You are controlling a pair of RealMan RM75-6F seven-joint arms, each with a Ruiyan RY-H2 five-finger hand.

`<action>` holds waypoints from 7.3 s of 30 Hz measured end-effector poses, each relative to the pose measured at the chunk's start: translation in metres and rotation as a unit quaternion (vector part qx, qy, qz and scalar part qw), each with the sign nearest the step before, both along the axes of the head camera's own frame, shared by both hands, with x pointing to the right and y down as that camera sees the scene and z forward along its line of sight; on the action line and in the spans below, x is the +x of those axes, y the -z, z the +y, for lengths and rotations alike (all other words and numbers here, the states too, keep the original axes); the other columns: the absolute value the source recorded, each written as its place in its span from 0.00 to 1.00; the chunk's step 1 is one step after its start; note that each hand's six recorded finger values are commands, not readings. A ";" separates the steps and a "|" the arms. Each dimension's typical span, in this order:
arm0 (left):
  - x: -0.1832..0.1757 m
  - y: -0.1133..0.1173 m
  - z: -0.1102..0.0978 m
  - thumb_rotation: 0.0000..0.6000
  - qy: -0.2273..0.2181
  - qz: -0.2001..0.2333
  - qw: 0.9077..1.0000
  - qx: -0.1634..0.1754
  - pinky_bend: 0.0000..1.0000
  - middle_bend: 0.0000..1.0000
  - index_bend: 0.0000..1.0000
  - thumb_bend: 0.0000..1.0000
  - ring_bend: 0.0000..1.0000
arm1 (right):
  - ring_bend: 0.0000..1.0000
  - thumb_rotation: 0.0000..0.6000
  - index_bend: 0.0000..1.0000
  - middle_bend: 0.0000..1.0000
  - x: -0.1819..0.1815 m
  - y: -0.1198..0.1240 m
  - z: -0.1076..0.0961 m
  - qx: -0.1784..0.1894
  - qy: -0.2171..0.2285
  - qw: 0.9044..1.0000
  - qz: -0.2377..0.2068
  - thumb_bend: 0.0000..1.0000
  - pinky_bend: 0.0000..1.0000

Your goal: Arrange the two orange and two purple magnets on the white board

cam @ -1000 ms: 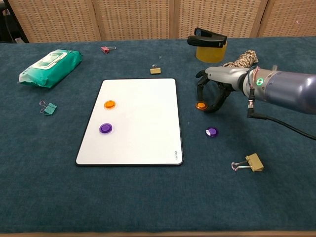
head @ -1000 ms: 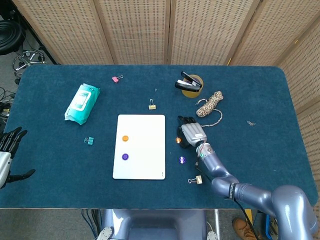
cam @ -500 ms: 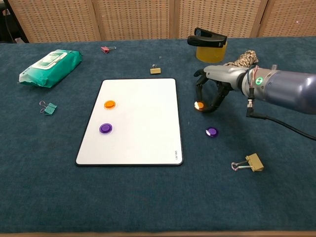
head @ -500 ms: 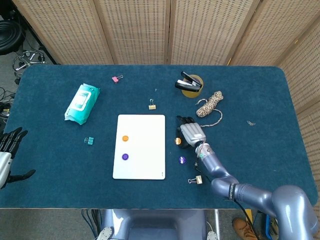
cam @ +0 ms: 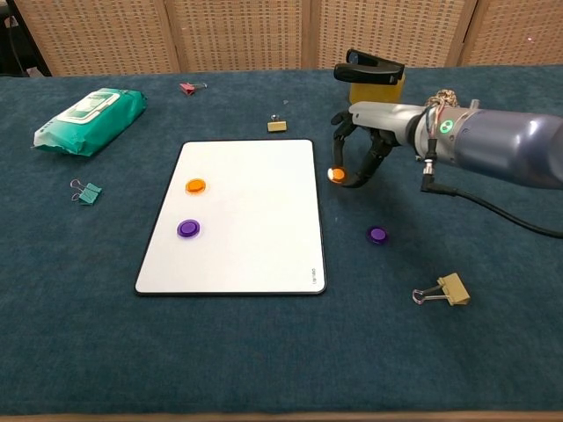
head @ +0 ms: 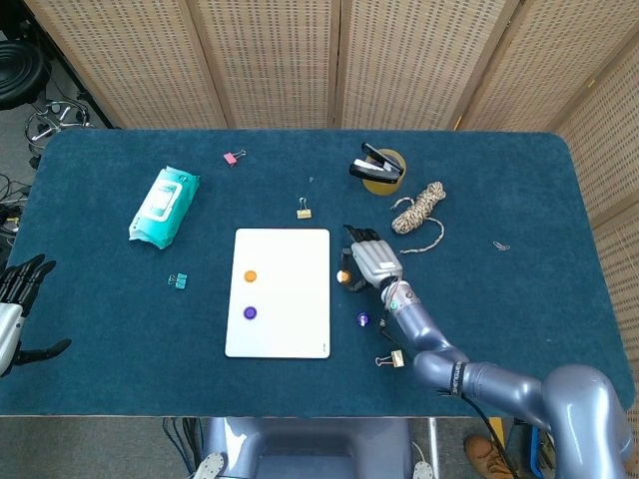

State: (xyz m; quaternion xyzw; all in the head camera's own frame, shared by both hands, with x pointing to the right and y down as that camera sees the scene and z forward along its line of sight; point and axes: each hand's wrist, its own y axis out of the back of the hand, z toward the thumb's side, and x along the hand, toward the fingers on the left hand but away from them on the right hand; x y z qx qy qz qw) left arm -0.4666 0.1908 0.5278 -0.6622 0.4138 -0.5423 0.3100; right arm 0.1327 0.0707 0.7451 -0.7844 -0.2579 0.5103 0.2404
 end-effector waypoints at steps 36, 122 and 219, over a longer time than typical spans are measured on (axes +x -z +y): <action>-0.005 0.005 -0.001 1.00 0.003 0.024 1.000 -0.008 0.00 0.00 0.00 0.10 0.00 | 0.00 1.00 0.26 0.00 -0.076 -0.013 -0.007 -0.021 0.006 1.000 -0.005 0.36 0.00; 0.008 -0.001 0.008 1.00 -0.022 0.027 0.999 -0.030 0.00 0.00 0.00 0.10 0.00 | 0.00 1.00 0.44 0.00 0.044 0.019 0.091 0.009 0.060 0.996 0.058 0.27 0.00; 0.002 0.008 0.008 1.00 -0.017 0.043 0.998 -0.029 0.00 0.00 0.00 0.10 0.00 | 0.00 1.00 0.43 0.00 -0.086 0.013 0.071 -0.016 0.055 0.998 0.001 0.42 0.00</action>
